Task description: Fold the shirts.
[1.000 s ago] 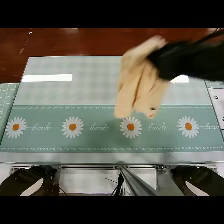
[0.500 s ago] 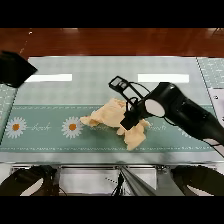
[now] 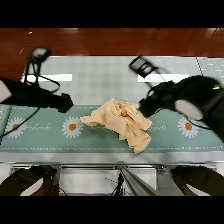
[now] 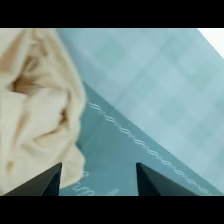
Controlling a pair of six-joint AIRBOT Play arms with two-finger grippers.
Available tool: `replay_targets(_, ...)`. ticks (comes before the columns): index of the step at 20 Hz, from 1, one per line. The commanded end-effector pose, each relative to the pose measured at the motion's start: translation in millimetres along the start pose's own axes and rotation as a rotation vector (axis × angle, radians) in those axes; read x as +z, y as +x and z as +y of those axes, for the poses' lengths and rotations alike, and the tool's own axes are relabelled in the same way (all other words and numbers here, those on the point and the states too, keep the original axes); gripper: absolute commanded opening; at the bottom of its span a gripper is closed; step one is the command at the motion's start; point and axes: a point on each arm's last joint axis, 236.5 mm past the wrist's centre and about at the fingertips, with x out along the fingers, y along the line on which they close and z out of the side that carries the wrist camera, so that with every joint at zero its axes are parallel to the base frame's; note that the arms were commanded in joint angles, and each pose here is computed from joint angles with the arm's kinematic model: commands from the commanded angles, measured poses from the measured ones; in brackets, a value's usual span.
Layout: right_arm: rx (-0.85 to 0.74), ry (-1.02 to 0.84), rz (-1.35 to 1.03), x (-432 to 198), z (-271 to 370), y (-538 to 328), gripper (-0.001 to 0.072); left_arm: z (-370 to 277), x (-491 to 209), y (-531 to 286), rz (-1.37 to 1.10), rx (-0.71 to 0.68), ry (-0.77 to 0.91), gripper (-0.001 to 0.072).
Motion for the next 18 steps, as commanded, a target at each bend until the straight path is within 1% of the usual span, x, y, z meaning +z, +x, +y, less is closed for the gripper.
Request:
replay_targets(1,-0.07,0.214,0.051,-35,-75,-17,0.0548,-1,-40,55,0.083,-0.07,-0.084,0.0705)
replay_targets(3,-0.013,0.334,0.082,-54,-98,-12,0.0549,-12,-39,68,0.054,-0.207,-0.192,0.0688)
replay_targets(4,0.012,0.394,0.088,-63,-108,-9,0.0551,-14,-36,69,0.036,-0.279,-0.249,0.0658)
replay_targets(5,0.028,0.445,0.096,-72,-117,-5,0.0556,-12,-32,68,0.011,-0.353,-0.318,0.0642)
replay_targets(6,0.046,0.497,0.105,-83,-125,-1,0.0558,-3,-29,68,-0.015,-0.395,-0.392,0.0642)
replay_targets(8,0.091,0.59,0.12,-102,-131,8,0.0559,20,-35,74,-0.019,-0.439,-0.541,0.0642)
replay_targets(9,0.111,0.642,0.122,-108,-132,14,0.0559,23,-42,79,0.006,-0.474,-0.575,0.0642)
replay_targets(12,0.166,0.731,0.14,-126,-124,33,0.0559,17,-53,98,0.087,-0.542,-0.601,0.0644)
replay_targets(18,0.209,0.747,0.226,-152,-101,53,0.0559,-13,-44,142,0.145,-0.663,-0.657,0.0646)
